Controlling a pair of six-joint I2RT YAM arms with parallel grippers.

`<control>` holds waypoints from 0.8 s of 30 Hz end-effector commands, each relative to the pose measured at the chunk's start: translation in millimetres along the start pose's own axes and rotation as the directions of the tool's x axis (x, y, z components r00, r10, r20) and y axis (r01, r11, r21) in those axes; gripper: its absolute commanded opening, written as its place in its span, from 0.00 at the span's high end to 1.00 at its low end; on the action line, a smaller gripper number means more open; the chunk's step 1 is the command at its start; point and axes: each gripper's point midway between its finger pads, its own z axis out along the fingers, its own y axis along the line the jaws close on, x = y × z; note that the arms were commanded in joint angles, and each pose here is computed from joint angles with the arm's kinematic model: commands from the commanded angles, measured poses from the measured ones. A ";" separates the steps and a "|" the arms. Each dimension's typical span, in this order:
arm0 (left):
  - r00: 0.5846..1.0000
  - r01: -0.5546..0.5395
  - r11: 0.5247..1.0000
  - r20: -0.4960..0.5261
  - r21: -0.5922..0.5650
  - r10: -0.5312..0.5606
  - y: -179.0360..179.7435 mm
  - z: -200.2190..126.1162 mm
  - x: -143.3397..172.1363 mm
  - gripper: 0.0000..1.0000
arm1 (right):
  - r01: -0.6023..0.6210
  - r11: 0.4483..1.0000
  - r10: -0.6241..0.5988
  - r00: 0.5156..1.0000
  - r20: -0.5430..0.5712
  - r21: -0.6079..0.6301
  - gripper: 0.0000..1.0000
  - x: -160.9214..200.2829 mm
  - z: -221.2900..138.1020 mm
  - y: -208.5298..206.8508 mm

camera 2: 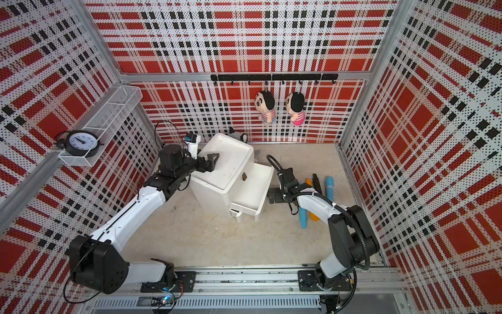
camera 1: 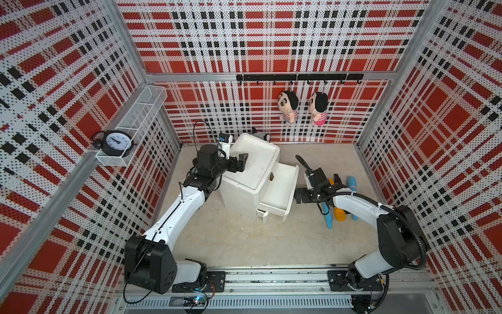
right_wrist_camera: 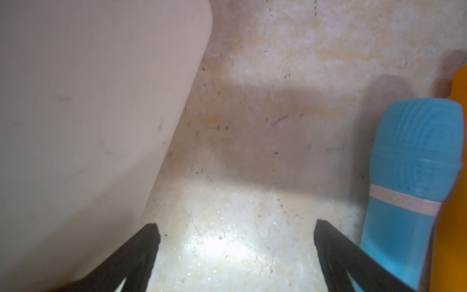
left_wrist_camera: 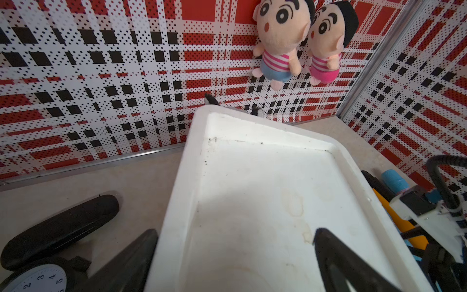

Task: Take the microphone out of the drawer
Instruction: Close the drawer of the storage box.

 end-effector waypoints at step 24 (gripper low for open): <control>0.993 0.004 0.991 -0.118 0.133 0.012 -38.5 8.6 37.5 0.02 | 0.121 0.964 -0.091 0.987 0.135 -0.236 0.00 -35.6 3.2 95.9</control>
